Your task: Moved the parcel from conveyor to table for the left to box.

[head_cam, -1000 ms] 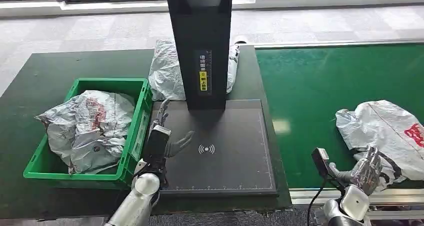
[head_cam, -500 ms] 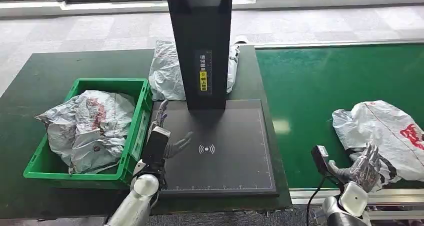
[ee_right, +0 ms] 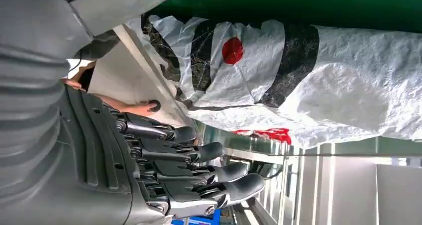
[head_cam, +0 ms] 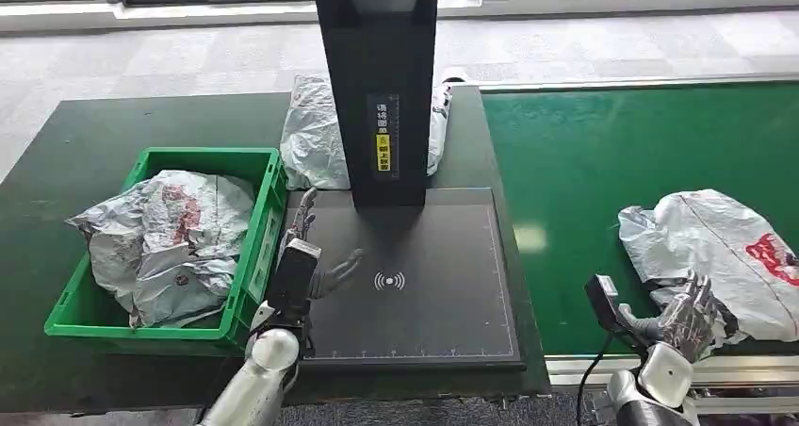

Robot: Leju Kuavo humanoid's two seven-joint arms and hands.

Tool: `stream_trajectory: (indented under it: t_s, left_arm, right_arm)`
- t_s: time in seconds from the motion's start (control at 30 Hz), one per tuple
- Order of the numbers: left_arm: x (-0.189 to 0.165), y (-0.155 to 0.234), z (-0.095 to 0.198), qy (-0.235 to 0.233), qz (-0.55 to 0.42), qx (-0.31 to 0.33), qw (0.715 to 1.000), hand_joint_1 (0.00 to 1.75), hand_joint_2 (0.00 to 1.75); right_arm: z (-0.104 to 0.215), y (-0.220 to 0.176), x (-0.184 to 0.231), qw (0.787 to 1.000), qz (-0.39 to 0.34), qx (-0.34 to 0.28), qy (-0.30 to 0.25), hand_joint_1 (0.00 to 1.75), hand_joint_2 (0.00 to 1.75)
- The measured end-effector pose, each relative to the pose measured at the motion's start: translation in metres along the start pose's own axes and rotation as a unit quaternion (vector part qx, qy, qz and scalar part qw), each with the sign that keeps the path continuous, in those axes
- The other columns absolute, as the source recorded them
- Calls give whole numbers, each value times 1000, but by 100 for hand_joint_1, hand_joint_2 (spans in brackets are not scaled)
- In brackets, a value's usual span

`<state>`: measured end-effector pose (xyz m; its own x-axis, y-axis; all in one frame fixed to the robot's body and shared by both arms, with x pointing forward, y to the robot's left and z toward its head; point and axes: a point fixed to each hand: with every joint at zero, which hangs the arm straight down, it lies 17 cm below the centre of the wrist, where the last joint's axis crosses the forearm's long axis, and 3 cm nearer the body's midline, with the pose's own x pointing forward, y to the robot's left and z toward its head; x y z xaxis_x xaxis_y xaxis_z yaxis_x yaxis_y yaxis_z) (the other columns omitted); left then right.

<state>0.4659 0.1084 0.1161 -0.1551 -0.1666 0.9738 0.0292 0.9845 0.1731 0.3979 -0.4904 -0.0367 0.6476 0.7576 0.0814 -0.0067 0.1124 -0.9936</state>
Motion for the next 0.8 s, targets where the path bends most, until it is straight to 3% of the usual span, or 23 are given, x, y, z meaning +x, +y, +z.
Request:
stream_trajectory:
  t_s: [0.8]
  left_arm:
    - [-2, 0, 0, 5, 2, 0, 1000, 0, 175]
  right_arm:
    - [0, 7, -1, 1000, 7, 20, 5, 0, 175]
